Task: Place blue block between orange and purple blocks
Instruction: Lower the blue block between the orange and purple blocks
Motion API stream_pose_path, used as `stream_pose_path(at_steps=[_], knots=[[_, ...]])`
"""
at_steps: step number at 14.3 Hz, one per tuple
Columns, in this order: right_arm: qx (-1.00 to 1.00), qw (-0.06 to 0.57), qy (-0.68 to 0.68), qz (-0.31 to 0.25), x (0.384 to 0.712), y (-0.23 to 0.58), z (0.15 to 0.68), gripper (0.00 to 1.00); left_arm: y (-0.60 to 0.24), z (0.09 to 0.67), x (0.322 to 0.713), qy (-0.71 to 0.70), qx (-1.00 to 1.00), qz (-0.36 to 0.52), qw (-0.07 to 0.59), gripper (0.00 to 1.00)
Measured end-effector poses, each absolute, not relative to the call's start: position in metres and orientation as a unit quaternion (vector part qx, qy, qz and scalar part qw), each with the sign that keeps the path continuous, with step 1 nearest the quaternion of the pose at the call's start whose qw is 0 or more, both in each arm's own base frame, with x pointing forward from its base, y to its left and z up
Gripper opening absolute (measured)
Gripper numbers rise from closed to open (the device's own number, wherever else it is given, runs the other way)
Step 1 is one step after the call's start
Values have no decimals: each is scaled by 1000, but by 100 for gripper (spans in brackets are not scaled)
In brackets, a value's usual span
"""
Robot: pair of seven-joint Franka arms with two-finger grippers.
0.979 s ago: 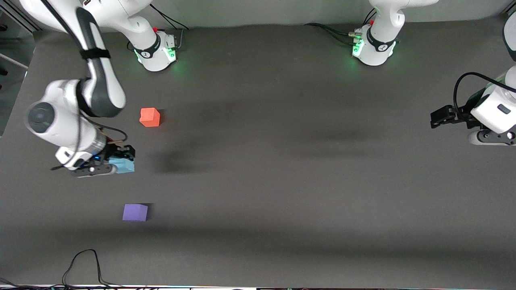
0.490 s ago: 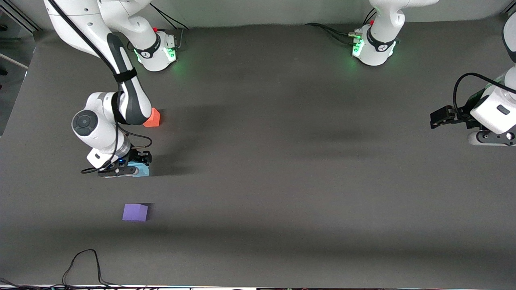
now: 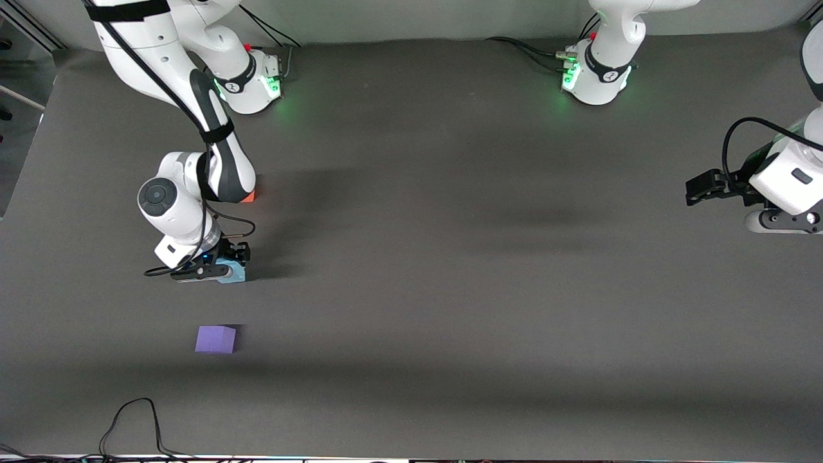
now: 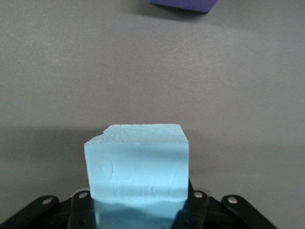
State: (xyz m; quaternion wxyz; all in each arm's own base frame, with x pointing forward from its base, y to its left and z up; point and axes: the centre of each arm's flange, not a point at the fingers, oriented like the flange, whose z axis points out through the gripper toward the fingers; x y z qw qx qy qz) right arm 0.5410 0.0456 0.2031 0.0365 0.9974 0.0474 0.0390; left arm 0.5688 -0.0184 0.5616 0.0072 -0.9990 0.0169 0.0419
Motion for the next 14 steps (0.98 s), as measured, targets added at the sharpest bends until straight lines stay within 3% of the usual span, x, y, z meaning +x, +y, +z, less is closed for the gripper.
stream_pose_path(at_steps=[5, 10, 11, 14], knots=[[997, -16, 62, 45, 535, 33, 188, 58, -18, 561, 569, 17, -999, 42, 7, 100], [997, -18, 65, 40, 532, 31, 182, 57, -18, 561, 569, 17, -999, 42, 7, 100], [997, -18, 64, 40, 531, 30, 181, 61, -18, 561, 569, 17, -999, 42, 7, 100], [997, -17, 61, 40, 531, 27, 182, 89, -18, 561, 569, 17, -999, 43, 7, 100]])
